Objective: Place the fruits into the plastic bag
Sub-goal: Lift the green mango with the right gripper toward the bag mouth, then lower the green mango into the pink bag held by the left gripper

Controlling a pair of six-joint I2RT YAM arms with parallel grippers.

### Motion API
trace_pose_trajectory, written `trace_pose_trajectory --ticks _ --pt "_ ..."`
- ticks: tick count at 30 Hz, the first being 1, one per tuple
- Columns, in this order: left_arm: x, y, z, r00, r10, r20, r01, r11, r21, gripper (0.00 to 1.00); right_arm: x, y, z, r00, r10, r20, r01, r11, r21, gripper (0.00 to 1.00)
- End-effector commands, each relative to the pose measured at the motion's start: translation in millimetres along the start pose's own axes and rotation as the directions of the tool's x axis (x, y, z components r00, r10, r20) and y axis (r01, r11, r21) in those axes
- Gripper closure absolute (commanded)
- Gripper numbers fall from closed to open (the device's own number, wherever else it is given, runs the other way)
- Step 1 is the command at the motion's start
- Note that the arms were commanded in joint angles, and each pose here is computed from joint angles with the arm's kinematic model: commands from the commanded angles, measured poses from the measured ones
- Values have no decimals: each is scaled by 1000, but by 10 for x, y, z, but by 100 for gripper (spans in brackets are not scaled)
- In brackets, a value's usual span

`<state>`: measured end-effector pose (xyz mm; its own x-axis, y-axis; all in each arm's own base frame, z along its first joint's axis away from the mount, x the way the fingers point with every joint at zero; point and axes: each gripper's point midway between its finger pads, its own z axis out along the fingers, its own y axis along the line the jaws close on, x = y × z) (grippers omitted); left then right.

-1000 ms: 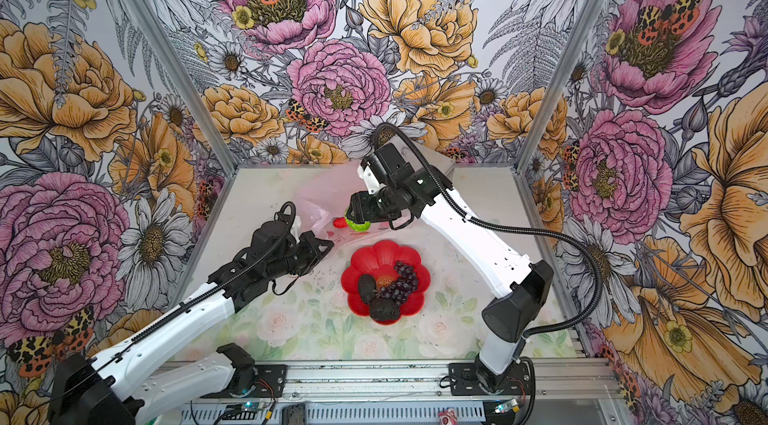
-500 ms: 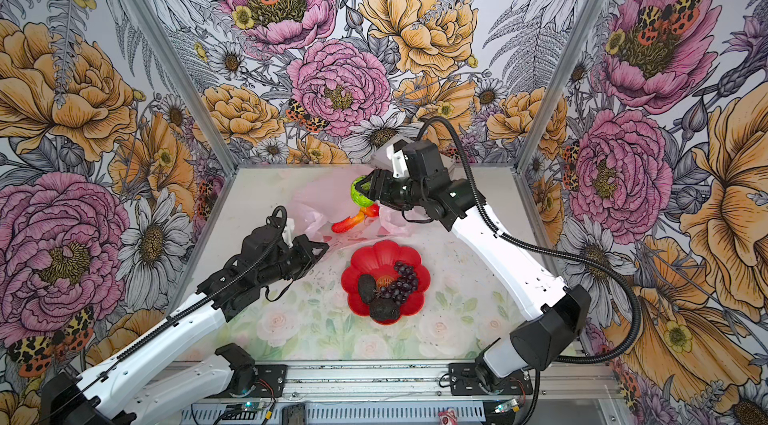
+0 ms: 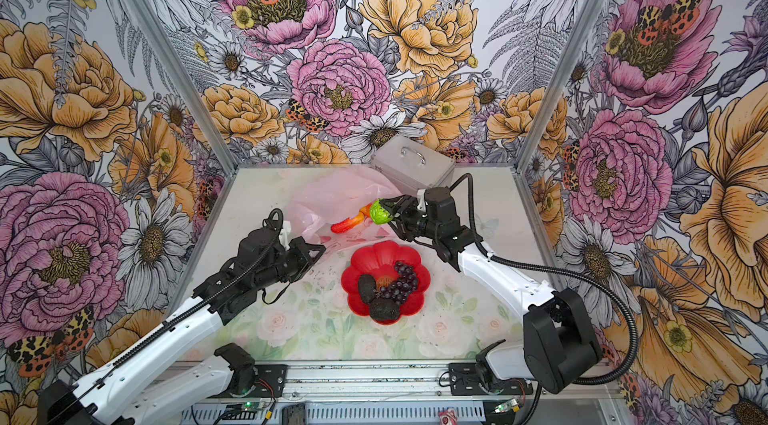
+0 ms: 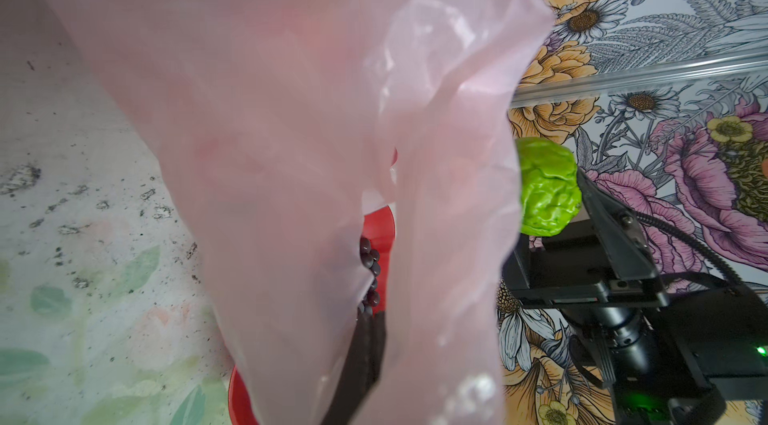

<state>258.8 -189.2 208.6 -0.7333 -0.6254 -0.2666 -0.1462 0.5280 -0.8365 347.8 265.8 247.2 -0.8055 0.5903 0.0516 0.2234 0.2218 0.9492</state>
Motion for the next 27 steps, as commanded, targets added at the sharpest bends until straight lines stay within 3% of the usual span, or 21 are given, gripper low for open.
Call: trace_pose_trajectory --ticks 1,27 --pt "-9 10 -29 1000 -7 -2 7 1000 4 100 43 131 161 1000 7 -10 -7 999 -42 40" --pt "-69 -171 -88 995 101 -13 -101 995 14 100 305 -184 1459 979 77 -190 -71 997 42 40"
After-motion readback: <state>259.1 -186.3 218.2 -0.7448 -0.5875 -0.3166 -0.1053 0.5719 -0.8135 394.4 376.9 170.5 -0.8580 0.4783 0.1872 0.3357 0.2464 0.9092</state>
